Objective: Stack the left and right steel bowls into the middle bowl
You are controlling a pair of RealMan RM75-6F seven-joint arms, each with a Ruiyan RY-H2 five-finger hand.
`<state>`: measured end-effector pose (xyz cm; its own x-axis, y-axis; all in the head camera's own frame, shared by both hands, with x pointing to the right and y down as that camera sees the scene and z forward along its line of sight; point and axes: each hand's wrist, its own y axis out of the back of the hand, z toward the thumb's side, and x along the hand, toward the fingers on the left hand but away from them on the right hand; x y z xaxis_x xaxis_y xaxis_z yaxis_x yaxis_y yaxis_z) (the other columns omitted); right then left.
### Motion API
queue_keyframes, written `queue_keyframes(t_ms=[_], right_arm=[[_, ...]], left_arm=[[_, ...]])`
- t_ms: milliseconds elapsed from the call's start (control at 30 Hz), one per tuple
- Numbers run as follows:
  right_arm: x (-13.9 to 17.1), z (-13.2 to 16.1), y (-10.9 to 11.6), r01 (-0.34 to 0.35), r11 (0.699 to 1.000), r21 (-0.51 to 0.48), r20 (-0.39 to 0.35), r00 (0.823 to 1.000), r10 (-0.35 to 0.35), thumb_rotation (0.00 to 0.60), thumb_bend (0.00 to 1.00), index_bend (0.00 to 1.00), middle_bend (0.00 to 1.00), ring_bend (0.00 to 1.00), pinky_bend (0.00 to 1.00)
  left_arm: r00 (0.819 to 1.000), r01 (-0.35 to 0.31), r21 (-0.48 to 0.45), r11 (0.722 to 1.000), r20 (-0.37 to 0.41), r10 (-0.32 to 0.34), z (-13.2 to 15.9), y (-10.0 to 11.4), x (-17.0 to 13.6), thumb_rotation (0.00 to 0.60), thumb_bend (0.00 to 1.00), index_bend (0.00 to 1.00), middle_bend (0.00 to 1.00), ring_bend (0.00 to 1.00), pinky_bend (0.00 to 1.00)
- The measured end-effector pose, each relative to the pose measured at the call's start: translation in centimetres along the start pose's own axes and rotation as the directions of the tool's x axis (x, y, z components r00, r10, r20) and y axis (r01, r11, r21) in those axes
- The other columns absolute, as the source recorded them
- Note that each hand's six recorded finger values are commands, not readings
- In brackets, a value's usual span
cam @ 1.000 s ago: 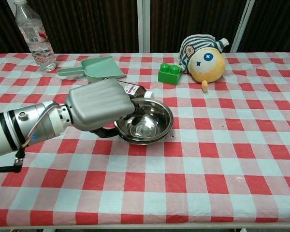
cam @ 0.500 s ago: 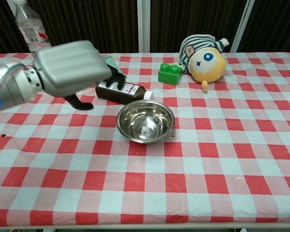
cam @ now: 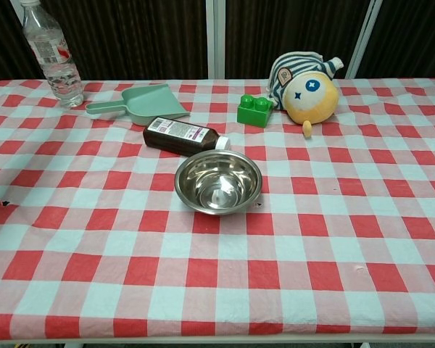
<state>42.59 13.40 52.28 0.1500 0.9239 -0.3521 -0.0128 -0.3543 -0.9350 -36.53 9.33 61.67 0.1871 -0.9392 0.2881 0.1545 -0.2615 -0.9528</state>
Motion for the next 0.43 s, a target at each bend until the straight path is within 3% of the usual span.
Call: queue_keyframes(t_ms=[67, 200, 433], right_arm=[[0.5, -0.1, -1.0, -0.050, 0.999, 0.010, -0.021, 0.999, 0.050, 0.600, 0.20, 0.04, 0.00, 0.00, 0.00], [0.9, -0.9, -2.0, -0.057, 0.997, 0.049, -0.005, 0.998, 0.057, 0.600, 0.20, 0.01, 0.00, 0.00, 0.00], [2.3, -2.8, -4.2, -0.091, 0.992, 0.090, 0.086, 0.993, 0.084, 0.600, 0.18, 0.00, 0.00, 0.00, 0.00]], left_arm=[[0.998, 0.015, -0.059, 0.998, -0.054, -0.018, -2.0, -0.7, -2.2, 0.448, 0.15, 0.25, 0.18, 0.12, 0.22], [0.989, 0.043, -0.096, 0.994, -0.137, -0.056, -4.9, -1.9, -7.3, 0.425, 0.15, 0.24, 0.17, 0.12, 0.21], [0.985, 0.038, -0.099, 0.994, -0.165, -0.054, -6.6, -1.3, -9.8, 0.420, 0.15, 0.24, 0.17, 0.12, 0.21]])
